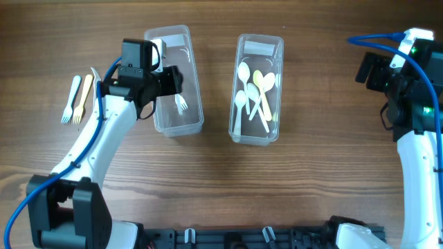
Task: Pack container
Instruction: 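Carry the white fork into the left container and release it, then grasp the last white fork with the left gripper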
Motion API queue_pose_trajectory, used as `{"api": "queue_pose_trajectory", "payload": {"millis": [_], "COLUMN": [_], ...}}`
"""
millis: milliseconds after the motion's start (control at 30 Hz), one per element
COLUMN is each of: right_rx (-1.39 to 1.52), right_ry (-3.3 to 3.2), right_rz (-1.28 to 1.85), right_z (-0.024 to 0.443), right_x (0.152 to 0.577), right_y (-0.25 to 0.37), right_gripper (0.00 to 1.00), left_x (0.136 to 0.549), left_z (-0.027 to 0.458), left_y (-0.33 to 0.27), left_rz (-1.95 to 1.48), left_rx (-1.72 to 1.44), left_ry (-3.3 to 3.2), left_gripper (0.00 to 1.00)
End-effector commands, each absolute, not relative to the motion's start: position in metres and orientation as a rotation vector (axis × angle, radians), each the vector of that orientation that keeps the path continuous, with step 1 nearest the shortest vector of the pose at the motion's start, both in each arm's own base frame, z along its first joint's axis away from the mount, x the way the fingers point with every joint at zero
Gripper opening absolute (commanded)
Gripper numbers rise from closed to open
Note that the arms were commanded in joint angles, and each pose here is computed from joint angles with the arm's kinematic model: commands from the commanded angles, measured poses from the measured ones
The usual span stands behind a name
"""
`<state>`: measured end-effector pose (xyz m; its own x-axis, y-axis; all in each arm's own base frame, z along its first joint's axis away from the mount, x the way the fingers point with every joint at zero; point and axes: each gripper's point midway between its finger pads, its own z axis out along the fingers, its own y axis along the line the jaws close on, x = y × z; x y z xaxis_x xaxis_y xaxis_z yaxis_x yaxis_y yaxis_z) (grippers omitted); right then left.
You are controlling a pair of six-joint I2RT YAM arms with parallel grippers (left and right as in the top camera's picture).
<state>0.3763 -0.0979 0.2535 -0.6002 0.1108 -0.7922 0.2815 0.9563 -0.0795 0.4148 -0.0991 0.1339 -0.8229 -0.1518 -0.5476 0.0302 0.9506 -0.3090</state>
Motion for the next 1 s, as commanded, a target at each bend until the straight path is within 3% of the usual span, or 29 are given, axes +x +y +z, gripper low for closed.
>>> {"api": "queue_pose_trajectory", "payload": {"millis": [0,333,567,700,867,967], "right_rx": [0.264,0.264,0.264,0.264,0.263,0.264], "right_ry": [2.215,2.214,2.215,2.215,2.215,2.215], "right_rz": [-0.253,-0.253,-0.253,-0.253,-0.253,-0.253], "right_z": [0.254,0.254,0.254,0.254,0.254,0.254], "right_x": [0.378,0.378,0.378,0.378,0.378,0.378], "right_y": [-0.098,-0.098,-0.098,-0.098,-0.098,-0.098], "right_gripper": [1.00,1.00,1.00,1.00,1.00,1.00], "left_x": [0.427,0.434,0.403,0.397,0.408,0.413], "left_z": [0.143,0.174,0.154,0.150,0.129,0.090], "left_y": [-0.092,-0.002,0.093,0.117,0.122,0.124], "left_rz": [-0.394,-0.268,-0.059,0.011,0.058,0.087], "left_rx": [-0.129,-0.352,-0.651,-0.599,-0.474,-0.362], "left_ry": [2.449,2.334,2.380,2.403,2.452,2.546], "left_gripper": [1.00,1.00,1.00,1.00,0.88,0.79]}}
